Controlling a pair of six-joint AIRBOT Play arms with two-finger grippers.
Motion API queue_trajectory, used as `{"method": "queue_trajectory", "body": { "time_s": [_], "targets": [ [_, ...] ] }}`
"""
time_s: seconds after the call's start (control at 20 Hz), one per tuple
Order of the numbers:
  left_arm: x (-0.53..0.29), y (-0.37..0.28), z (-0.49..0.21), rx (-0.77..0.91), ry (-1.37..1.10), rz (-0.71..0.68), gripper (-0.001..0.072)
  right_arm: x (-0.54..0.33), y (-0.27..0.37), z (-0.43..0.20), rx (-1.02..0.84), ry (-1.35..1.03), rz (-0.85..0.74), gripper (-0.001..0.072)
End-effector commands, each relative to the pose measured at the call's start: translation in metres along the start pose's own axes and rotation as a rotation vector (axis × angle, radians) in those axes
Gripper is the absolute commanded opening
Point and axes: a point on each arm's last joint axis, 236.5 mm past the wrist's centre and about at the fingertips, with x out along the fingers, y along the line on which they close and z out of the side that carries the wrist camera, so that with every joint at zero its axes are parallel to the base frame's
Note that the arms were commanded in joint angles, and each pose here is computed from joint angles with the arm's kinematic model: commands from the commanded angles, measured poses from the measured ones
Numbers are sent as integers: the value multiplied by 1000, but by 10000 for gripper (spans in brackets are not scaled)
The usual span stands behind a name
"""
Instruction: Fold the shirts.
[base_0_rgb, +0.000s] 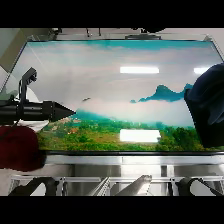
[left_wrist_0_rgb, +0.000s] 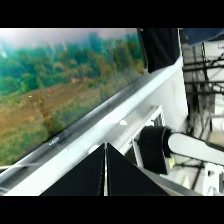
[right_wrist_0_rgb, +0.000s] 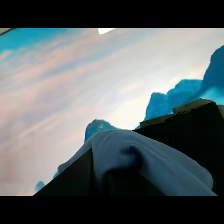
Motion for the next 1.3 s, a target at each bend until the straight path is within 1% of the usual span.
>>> {"method": "queue_trajectory", "body": {
  "time_s": [0.0, 0.05, 0.15, 0.2, 0.25, 0.35, 0.45, 0.55, 0.6, 0.65, 0.75, 0.85, 0.95, 1.05, 1.25],
  "targets": [
    [-13, 18, 14, -46, -99, 36, 3, 46, -15, 45, 104, -138, 89, 17],
    [-16, 22, 19, -60, -99, 35, 2, 58, -16, 60, 148, -186, 130, 17],
    [-18, 24, 28, -70, -65, 18, 2, 72, -27, 68, 211, -214, 123, 17],
    [-18, 23, 32, -70, -46, 8, 2, 76, -39, 61, 260, -188, 81, 17],
    [-16, 23, 37, -65, -27, 1, 2, 83, -58, 44, 330, -133, 3, 16],
    [-6, 20, 45, -49, 9, -12, 2, 95, -102, -11, 451, 26, -182, 15],
    [13, 12, 44, -23, 73, -34, 2, 98, -148, -90, 480, 227, -391, 14],
    [34, 1, 34, 2, 150, -59, 2, 93, -163, -174, 534, 432, -469, 14],
    [44, -4, 26, 14, 185, -70, 3, 86, -167, -211, 572, 495, -490, 14],
    [54, -9, 18, 30, 223, -83, 2, 78, -171, -234, 613, 518, -506, 14],
    [71, -17, 3, 55, 289, -103, 2, 62, -178, -247, 635, 494, -521, 15],
    [84, -23, -8, 67, 334, -114, 2, 53, -177, -235, 626, 431, -508, 15],
    [94, -28, -15, 81, 358, -119, 2, 55, -167, -216, 591, 355, -447, 17],
    [99, -32, -21, 94, 377, -123, 3, 53, -162, -217, 591, 363, -435, 17],
    [103, -36, -26, 105, 390, -126, 2, 42, -172, -240, 589, 437, -504, 17]
  ]
}}
